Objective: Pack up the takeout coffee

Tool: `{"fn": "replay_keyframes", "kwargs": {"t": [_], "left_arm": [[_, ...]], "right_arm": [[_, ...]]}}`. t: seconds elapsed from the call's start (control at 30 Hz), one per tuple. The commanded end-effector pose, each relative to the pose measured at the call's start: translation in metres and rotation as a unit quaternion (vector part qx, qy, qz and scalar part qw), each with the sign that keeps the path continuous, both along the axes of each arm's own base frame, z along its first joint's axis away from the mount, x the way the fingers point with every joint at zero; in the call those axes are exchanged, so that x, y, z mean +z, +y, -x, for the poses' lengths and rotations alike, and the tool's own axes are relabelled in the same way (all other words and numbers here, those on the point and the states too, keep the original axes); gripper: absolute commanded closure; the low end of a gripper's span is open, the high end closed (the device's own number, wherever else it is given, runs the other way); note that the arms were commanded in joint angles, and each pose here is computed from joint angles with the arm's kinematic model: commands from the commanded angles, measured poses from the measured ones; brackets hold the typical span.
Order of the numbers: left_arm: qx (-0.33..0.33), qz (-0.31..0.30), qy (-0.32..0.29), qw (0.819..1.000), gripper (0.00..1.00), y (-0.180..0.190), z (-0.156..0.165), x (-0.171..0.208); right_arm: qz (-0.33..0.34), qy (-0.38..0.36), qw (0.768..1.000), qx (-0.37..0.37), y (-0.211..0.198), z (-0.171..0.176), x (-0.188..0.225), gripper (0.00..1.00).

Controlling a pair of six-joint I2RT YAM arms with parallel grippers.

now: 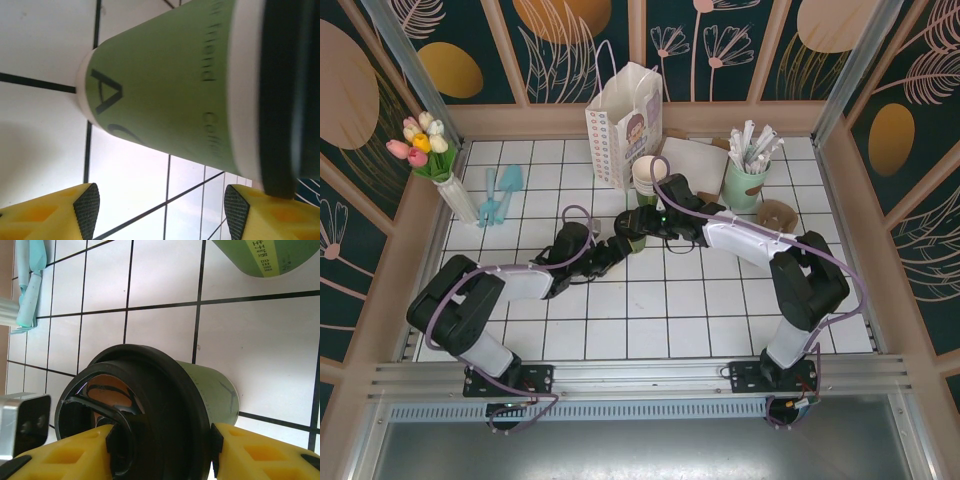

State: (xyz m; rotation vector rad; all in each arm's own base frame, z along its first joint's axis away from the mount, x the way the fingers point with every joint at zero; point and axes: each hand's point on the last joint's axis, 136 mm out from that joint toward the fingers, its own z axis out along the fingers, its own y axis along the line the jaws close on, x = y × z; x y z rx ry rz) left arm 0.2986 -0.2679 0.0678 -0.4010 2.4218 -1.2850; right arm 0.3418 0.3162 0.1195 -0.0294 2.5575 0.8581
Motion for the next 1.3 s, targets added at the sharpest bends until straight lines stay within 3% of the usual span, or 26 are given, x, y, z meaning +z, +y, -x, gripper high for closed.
{"fn": "replay_keyframes", "kwargs": {"t": [0.0, 0.1, 0.3, 0.43, 0.53, 0.7, 0.9, 1.27], "left_arm": [[-0.003, 0.003, -0.018, 1.000, 0.32, 0.000, 0.001, 0.004], [-0.031, -0.006, -0.049, 0.998, 0.28, 0.002, 0.010, 0.020], [-0.044, -0.101, -0.067, 0.992, 0.22, 0.034, 0.013, 0.029], [-0.046, -0.057, -0.108, 0.991, 0.20, 0.049, -0.001, 0.070], [-0.050, -0.082, -0.122, 0.988, 0.21, 0.059, -0.015, 0.089], [-0.082, -0.136, -0.088, 0.983, 0.29, 0.060, -0.035, 0.082], [-0.101, -0.167, -0.062, 0.979, 0.41, 0.054, -0.064, 0.066], [-0.114, -0.119, -0.040, 0.986, 0.58, 0.040, -0.079, 0.050]], "right_arm": [[0.079, 0.086, 0.993, 0.006, -0.020, 0.036, -0.061, 0.49], [0.080, 0.080, 0.994, 0.010, -0.019, 0.035, -0.060, 0.49], [0.103, 0.035, 0.991, 0.072, -0.017, 0.033, -0.054, 0.50], [0.120, 0.014, 0.983, 0.137, -0.018, 0.036, -0.052, 0.52], [0.126, 0.004, 0.976, 0.179, -0.019, 0.037, -0.051, 0.53], [0.125, -0.004, 0.965, 0.231, -0.015, 0.039, -0.046, 0.54], [0.132, 0.005, 0.968, 0.216, -0.017, 0.025, -0.050, 0.54], [0.131, 0.013, 0.971, 0.199, -0.020, 0.017, -0.050, 0.54]]}}
